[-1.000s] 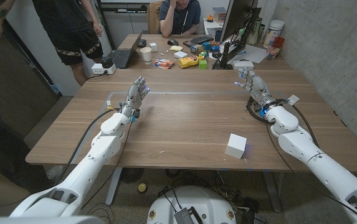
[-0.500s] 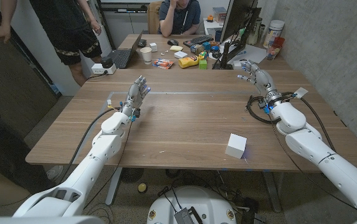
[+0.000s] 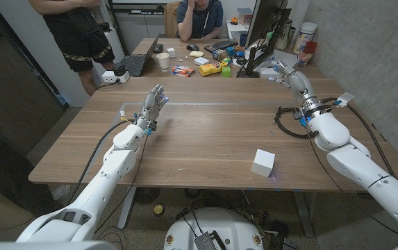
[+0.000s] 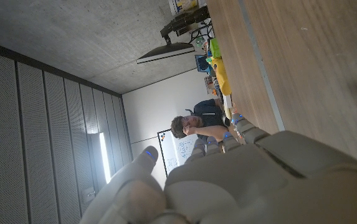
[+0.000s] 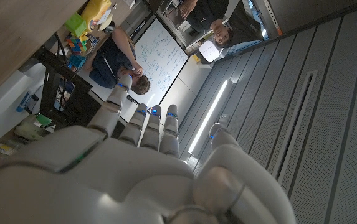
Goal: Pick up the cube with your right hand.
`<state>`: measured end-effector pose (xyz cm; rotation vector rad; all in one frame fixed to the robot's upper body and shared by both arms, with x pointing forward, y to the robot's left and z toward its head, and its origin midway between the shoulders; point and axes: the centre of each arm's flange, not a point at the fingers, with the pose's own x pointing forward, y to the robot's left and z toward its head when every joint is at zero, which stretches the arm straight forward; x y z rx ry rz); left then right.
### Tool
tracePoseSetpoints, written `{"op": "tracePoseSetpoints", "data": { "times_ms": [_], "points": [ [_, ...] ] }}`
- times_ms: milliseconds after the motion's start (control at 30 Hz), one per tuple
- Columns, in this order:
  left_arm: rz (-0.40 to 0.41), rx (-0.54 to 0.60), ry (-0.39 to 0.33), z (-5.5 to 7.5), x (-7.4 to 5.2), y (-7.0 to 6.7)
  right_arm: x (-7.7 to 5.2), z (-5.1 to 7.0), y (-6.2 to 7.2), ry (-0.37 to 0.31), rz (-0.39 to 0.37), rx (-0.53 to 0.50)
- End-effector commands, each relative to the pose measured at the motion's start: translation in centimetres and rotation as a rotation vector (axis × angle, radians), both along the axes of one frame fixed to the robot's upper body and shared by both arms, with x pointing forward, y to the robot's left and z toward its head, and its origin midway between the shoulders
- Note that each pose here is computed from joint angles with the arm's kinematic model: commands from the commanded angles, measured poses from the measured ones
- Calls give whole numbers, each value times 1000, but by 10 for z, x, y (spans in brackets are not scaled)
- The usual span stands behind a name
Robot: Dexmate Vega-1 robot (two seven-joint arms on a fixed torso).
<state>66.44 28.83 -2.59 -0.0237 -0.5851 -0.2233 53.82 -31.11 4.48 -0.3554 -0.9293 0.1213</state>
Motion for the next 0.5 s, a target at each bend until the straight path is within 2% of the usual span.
{"op": "tracePoseSetpoints", "data": {
  "times_ms": [33, 500],
  "points": [
    [-4, 4, -3, 1, 0, -1, -36, 6, 7, -91, -75, -75],
    [-12, 12, 0, 2, 1, -4, -79, -2, 10, -179, -206, -128]
  ]
}}
